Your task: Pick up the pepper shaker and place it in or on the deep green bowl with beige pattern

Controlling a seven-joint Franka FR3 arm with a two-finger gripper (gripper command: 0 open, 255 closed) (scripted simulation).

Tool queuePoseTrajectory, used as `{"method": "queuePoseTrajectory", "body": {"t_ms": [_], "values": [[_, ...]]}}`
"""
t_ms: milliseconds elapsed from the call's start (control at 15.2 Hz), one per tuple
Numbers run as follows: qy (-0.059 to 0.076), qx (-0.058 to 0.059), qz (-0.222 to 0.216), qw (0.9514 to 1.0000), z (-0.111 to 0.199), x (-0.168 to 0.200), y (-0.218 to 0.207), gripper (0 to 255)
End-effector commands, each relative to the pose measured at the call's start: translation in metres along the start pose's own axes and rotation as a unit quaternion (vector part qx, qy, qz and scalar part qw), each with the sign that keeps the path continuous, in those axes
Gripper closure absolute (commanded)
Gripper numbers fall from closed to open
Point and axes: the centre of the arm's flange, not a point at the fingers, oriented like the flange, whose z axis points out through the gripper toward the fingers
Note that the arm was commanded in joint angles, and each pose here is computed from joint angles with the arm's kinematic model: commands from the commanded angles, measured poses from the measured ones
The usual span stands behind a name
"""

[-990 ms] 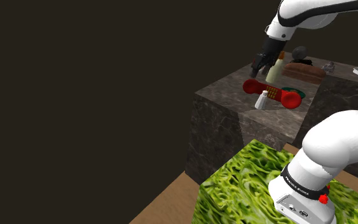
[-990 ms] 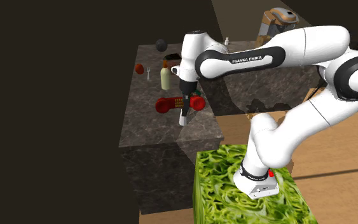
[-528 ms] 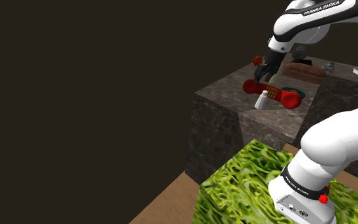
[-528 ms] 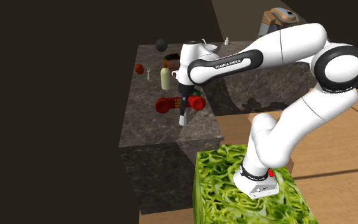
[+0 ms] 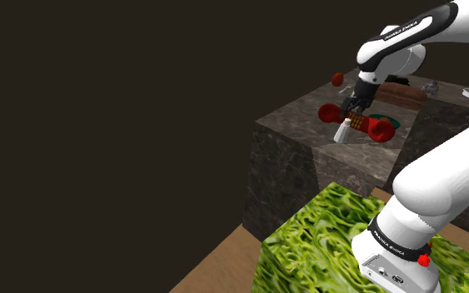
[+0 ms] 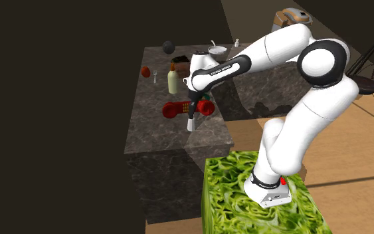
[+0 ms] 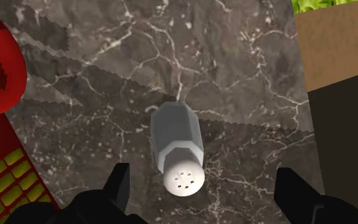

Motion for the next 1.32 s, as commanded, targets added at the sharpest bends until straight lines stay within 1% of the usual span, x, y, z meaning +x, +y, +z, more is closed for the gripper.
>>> {"method": "queuePoseTrajectory", "body": {"t_ms": [0, 462, 990, 1056, 1254], "values": [[0.0, -0.002, 0.006, 1.0, 0.008, 0.002, 0.011, 0], [0.0, -0.002, 0.006, 1.0, 0.048, 0.002, 0.012, 0], [0.0, -0.002, 0.006, 1.0, 0.048, 0.002, 0.012, 0], [0.0, -0.002, 0.006, 1.0, 0.048, 0.002, 0.012, 255], [0.0, -0.002, 0.006, 1.0, 0.048, 0.002, 0.012, 255]]}}
